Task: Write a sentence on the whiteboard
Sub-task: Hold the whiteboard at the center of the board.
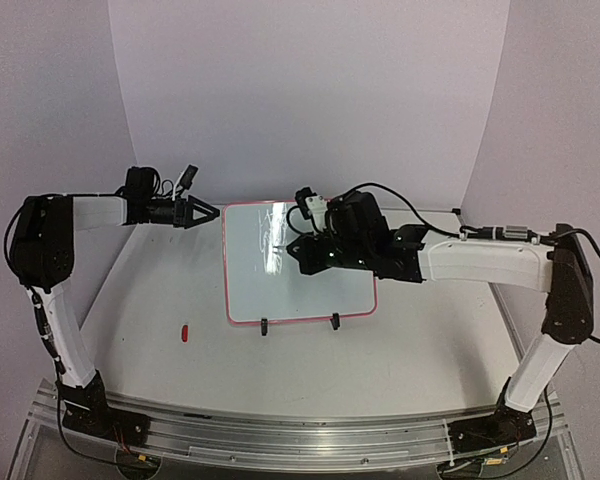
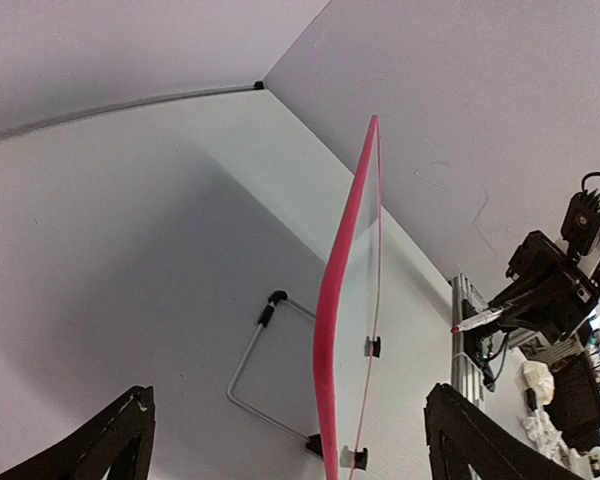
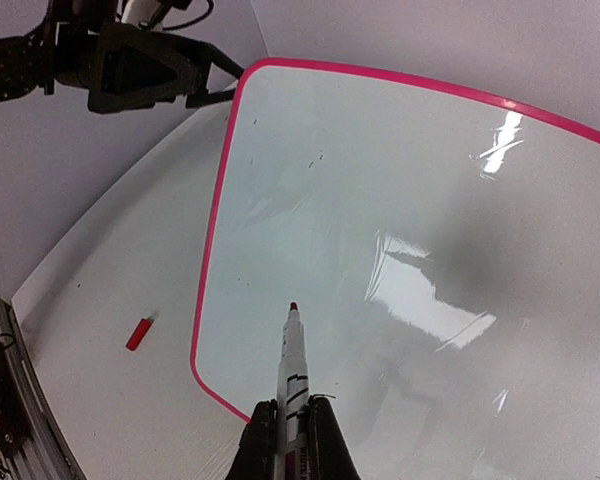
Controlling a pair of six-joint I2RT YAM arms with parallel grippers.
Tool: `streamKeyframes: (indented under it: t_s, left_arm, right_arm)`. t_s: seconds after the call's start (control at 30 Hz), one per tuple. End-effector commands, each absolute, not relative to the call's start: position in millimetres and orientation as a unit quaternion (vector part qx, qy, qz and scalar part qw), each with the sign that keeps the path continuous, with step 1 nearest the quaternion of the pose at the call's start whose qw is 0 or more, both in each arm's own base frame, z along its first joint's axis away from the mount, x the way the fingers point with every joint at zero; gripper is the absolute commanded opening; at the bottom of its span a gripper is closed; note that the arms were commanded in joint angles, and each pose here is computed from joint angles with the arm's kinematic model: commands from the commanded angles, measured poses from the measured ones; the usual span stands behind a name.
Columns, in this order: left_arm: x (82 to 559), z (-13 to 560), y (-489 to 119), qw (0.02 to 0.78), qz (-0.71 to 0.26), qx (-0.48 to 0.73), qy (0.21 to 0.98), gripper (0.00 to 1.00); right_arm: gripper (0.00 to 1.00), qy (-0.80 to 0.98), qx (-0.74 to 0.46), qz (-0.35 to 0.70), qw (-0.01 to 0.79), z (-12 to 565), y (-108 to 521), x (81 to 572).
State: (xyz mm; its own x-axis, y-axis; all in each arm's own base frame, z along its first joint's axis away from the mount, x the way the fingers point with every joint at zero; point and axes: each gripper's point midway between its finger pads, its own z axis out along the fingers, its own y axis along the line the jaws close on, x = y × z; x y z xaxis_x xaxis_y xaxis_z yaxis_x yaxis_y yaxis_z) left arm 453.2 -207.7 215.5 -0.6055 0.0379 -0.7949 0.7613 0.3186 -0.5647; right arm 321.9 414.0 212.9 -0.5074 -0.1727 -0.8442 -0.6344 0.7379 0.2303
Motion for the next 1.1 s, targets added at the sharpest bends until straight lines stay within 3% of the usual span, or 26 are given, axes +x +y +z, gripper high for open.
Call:
streamKeyframes:
  t_s: [0.0,0.63,1.07]
  left_arm:
    - [445.0,215.8,-210.9,0.342,-0.558,0.270,0.706,0.90]
    - [444.8,208.6,-233.6,0.356,-0.552,0.256,0.709,0.83]
    - [439.4,206.2,-245.9,0.339,-0.565,0.260,0.706,0.61]
  right_arm:
    - [0.00,0.786,-0.240,0.321,0.470,254.2,444.9,334.1]
    - [0.00,0.781,-0.253,0.346,0.454,254.2,452.0,331.0]
    - [0.00,0.784,-0.253,0.342,0.452,246.4,455.7,335.6]
